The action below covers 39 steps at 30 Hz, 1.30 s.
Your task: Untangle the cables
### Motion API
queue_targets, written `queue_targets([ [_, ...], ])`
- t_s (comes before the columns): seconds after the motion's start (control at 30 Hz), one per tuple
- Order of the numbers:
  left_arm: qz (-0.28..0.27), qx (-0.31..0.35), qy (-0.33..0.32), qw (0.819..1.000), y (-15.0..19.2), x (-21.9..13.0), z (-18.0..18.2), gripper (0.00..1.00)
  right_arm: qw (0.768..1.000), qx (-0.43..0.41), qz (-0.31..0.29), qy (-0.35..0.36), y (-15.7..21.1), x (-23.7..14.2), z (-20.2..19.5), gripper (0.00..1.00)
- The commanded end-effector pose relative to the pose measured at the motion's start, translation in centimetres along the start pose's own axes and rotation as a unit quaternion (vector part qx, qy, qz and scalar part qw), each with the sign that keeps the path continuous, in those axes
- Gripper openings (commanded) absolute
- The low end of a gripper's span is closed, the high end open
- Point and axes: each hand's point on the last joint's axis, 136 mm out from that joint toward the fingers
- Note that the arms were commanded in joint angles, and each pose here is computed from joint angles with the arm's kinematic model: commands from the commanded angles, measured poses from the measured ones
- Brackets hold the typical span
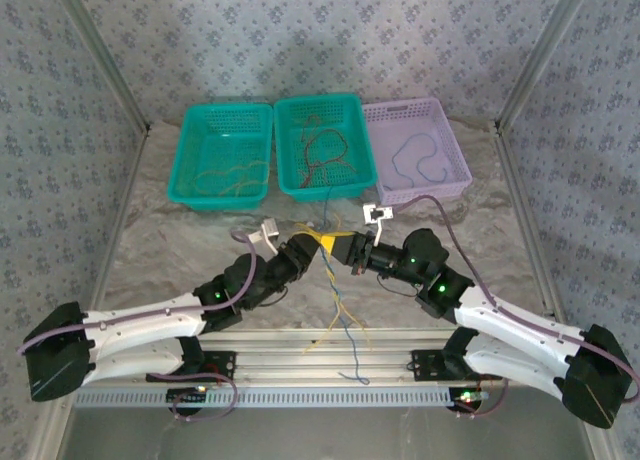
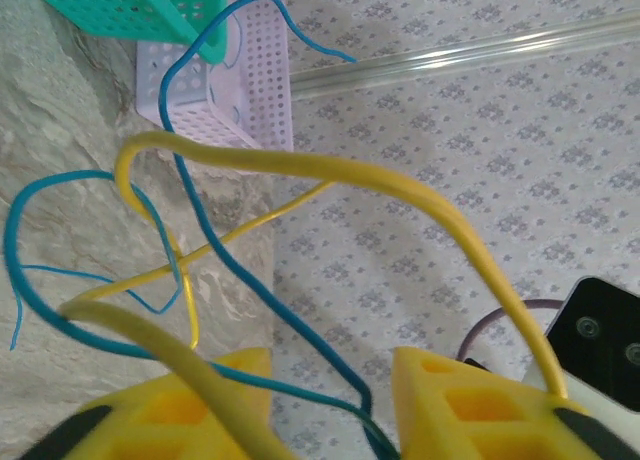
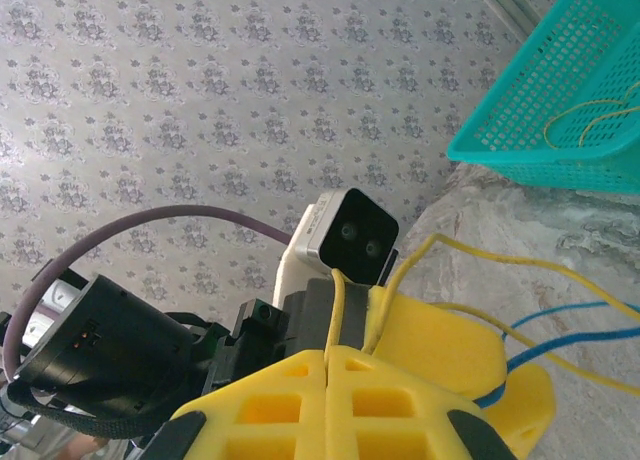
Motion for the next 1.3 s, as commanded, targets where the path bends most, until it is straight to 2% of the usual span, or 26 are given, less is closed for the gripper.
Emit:
queue_targets([
  [0.0, 0.018, -0.028, 0.04, 0.999, 0.8, 0.1, -2.3, 0.31, 1.0, -0.017, -0.005, -0.017, -0.2, 0.0, 0.8, 0.0],
  [0.33, 0.019, -0.038, 0.045, 0.998, 0.9, 0.2, -2.5, 0.2, 1.0, -0.017, -0.001, -0.013, 0.1, 0.1, 0.5, 0.0],
  [0.47, 0.018, -0.041, 0.044, 0.998, 0.8, 0.0, -2.1, 0.09, 1.0, -0.018, -0.001, -0.012, 0.0, 0.1, 0.5, 0.0],
  [0.53, 0.018, -0.042, 0.043, 0.998, 0.7, -0.2, -1.9, 0.0, 1.0, -0.019, -0.001, -0.009, 0.0, 0.1, 0.4, 0.0],
  [0.73, 0.014, -0.031, 0.043, 0.998, 0.3, -1.1, -1.8, 0.0, 1.0, -0.018, -0.011, 0.015, -0.3, -0.4, -0.7, 0.0],
  [0.87, 0.005, -0.014, 0.028, 0.999, -0.5, -2.7, -1.2, 0.0, 0.997, -0.016, -0.029, 0.074, -1.0, -2.0, -3.2, 0.0],
  [1.27, -0.076, 0.025, -0.027, 0.996, -6.2, -12.0, 1.5, 0.0, 0.968, 0.05, -0.09, 0.227, -2.4, -8.5, -12.4, 0.0],
])
Point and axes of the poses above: each hand's point on the last joint's axis, 136 mm out from that joint toward the fingers, its own x axis out along the fingers, its own z axis along the line the jaws close on, y = z × x, and after that the axes turned 9 degrees about -x, right-handed
